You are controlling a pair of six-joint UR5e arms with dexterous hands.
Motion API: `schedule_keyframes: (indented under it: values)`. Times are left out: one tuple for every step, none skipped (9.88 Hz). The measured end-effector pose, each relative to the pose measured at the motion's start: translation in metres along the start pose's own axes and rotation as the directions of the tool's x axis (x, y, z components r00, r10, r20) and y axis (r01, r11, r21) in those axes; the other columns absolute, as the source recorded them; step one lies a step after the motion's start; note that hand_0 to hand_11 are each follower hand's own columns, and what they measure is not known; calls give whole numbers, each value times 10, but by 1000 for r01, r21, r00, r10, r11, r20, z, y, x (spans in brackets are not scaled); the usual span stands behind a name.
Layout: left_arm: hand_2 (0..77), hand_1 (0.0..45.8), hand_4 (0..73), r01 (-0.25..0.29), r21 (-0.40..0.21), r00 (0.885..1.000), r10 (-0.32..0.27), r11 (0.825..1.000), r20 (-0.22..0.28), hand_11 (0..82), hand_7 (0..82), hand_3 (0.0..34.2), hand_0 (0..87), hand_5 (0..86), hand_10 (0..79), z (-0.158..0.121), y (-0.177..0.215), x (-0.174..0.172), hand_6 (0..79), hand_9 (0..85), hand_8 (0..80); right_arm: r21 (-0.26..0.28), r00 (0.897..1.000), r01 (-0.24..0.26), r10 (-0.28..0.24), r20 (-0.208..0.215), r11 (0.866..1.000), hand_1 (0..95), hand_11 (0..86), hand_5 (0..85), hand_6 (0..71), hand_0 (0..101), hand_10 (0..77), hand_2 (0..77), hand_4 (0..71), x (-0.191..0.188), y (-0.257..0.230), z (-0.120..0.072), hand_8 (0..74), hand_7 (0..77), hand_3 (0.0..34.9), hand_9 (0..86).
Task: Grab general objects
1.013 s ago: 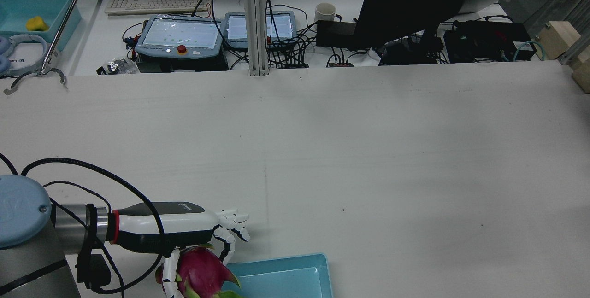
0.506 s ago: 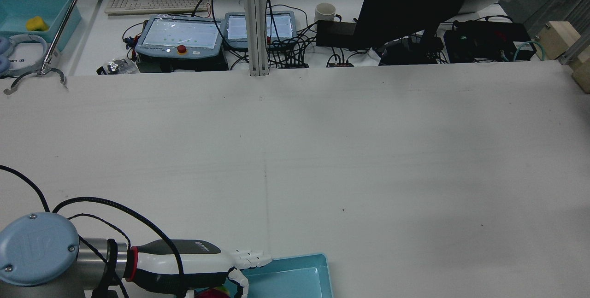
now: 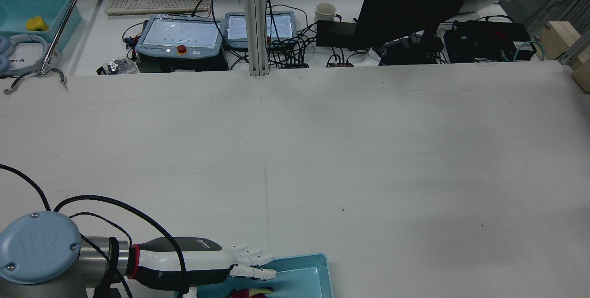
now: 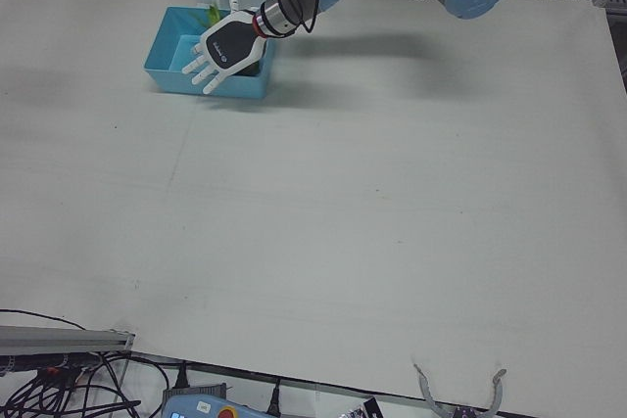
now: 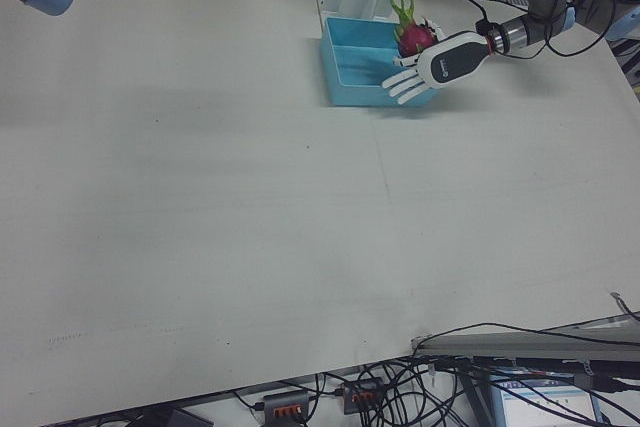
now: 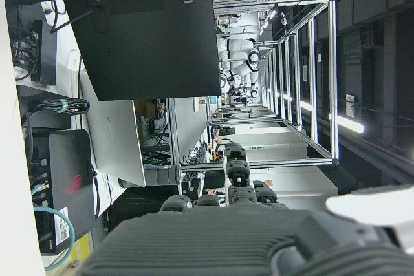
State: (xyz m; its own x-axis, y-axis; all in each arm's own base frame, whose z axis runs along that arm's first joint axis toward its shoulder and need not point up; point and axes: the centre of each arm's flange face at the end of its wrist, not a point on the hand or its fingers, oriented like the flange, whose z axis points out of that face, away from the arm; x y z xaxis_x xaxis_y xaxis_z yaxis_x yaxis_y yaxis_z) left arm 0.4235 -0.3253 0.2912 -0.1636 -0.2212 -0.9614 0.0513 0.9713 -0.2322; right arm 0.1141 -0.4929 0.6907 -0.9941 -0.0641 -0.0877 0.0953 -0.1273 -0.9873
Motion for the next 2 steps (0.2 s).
schedule_keyframes:
  values:
    - [22, 5, 0, 2, 8, 1000, -2, 1000, -5, 5, 22, 99, 461, 33, 5, -1, -4, 2, 0, 5, 11, 0, 1000, 0, 0, 0, 1000, 54, 5, 5, 0, 0, 0, 16, 0, 0, 0, 0, 0, 0, 1, 5]
    - [16, 5, 0, 8, 32, 1000, -7, 999, -21, 5, 38, 103, 426, 27, 5, -8, -16, 7, 0, 5, 11, -1, 1000, 0, 0, 0, 1000, 54, 5, 5, 0, 0, 0, 16, 0, 0, 0, 0, 0, 0, 1, 5]
